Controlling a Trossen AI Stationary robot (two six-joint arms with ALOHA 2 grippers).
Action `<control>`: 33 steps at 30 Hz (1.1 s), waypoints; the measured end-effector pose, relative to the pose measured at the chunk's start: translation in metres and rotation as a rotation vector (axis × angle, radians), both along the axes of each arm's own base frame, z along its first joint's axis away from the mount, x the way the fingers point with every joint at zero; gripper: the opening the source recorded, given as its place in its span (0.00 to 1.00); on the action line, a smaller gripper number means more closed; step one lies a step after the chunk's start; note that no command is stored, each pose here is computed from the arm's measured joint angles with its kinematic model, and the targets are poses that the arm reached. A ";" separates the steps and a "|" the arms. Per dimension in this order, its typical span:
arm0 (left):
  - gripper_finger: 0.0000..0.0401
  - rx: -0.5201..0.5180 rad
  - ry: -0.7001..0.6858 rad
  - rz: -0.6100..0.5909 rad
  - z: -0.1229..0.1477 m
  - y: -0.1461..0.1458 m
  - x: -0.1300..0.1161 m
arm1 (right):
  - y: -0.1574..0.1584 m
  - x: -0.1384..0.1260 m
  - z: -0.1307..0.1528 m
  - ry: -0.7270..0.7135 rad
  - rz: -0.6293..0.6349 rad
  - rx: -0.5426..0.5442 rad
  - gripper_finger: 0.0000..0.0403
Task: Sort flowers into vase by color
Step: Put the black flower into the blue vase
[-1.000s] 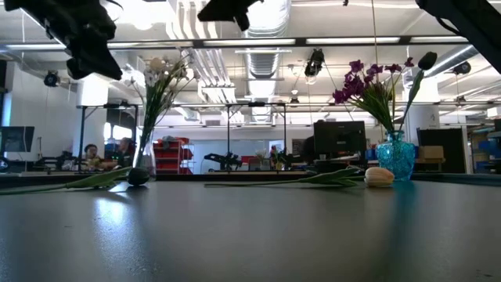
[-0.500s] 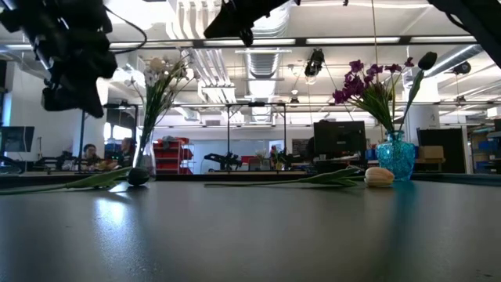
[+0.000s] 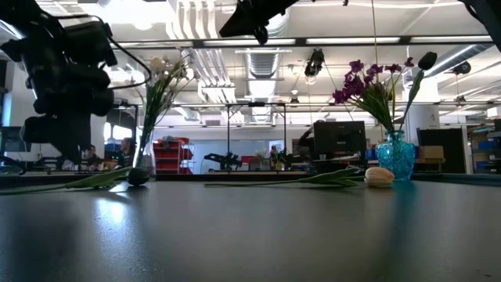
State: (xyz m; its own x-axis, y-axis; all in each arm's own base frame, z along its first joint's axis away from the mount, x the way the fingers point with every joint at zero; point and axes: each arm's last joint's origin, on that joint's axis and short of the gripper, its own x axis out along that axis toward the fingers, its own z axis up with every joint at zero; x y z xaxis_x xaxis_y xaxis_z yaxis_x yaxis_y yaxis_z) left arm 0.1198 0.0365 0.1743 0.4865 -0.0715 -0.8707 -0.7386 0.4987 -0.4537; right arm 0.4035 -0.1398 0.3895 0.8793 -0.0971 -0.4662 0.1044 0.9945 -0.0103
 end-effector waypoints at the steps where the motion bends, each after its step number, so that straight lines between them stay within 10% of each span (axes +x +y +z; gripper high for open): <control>1: 0.41 0.010 0.021 0.017 -0.003 0.001 0.000 | 0.001 -0.002 0.001 -0.003 -0.004 0.006 0.02; 21: 0.36 0.086 0.138 0.018 -0.039 0.010 0.019 | 0.004 -0.010 0.008 -0.002 -0.004 0.006 0.02; 33: 0.03 0.274 -0.036 -0.042 -0.016 0.014 0.023 | 0.003 -0.022 0.017 -0.002 -0.045 0.003 0.02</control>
State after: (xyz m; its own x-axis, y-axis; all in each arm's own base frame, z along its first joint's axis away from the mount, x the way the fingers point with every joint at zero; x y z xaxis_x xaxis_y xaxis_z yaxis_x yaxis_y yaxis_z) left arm 0.1426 0.0505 0.1580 0.5188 0.1438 -0.8427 -0.7007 0.6362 -0.3228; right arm 0.3810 -0.1367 0.4068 0.8751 -0.1354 -0.4647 0.1492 0.9888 -0.0072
